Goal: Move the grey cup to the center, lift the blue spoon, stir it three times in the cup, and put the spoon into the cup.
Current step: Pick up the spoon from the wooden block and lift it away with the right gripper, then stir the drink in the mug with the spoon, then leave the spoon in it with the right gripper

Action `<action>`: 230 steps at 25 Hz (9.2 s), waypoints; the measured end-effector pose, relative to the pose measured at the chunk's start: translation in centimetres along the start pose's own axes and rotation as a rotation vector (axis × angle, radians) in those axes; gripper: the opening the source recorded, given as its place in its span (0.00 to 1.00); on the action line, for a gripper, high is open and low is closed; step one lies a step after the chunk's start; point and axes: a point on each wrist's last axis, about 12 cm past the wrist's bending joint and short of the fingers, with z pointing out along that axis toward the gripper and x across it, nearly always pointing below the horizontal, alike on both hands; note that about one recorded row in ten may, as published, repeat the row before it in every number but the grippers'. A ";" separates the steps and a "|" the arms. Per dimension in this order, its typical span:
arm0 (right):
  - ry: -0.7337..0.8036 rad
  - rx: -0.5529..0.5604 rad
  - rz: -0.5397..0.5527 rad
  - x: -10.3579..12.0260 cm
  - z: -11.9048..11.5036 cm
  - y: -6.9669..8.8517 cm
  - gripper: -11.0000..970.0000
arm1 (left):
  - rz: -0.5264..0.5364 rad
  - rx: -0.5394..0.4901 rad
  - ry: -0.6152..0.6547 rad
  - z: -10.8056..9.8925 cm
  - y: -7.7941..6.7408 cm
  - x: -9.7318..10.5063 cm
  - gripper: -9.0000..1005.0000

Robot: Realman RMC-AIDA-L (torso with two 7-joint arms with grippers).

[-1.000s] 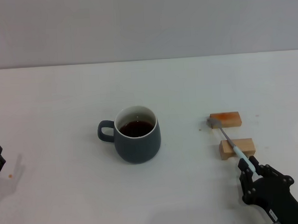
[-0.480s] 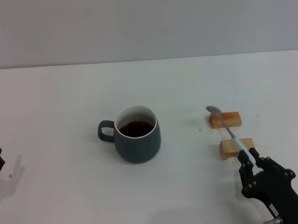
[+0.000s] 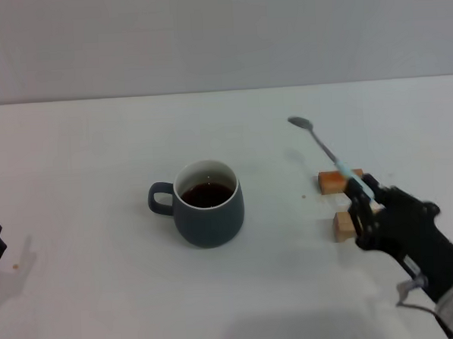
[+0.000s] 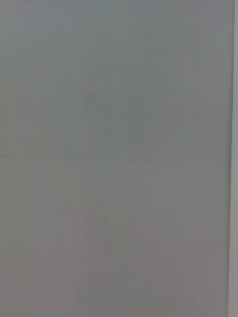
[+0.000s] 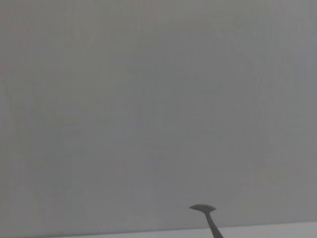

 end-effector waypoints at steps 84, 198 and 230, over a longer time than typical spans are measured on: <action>0.766 -0.312 -0.294 -20.6 8.3 5.8 0.18 | 0.025 -0.033 -0.018 0.4 1.1 -0.4 0.86; 0.853 -0.379 -0.269 -14.3 16.3 4.9 0.18 | 0.020 -0.027 -0.029 0.6 1.0 -0.6 0.86; 0.853 -0.401 -0.279 -13.7 15.3 5.4 0.18 | 0.018 -0.019 -0.027 0.7 0.7 -0.5 0.86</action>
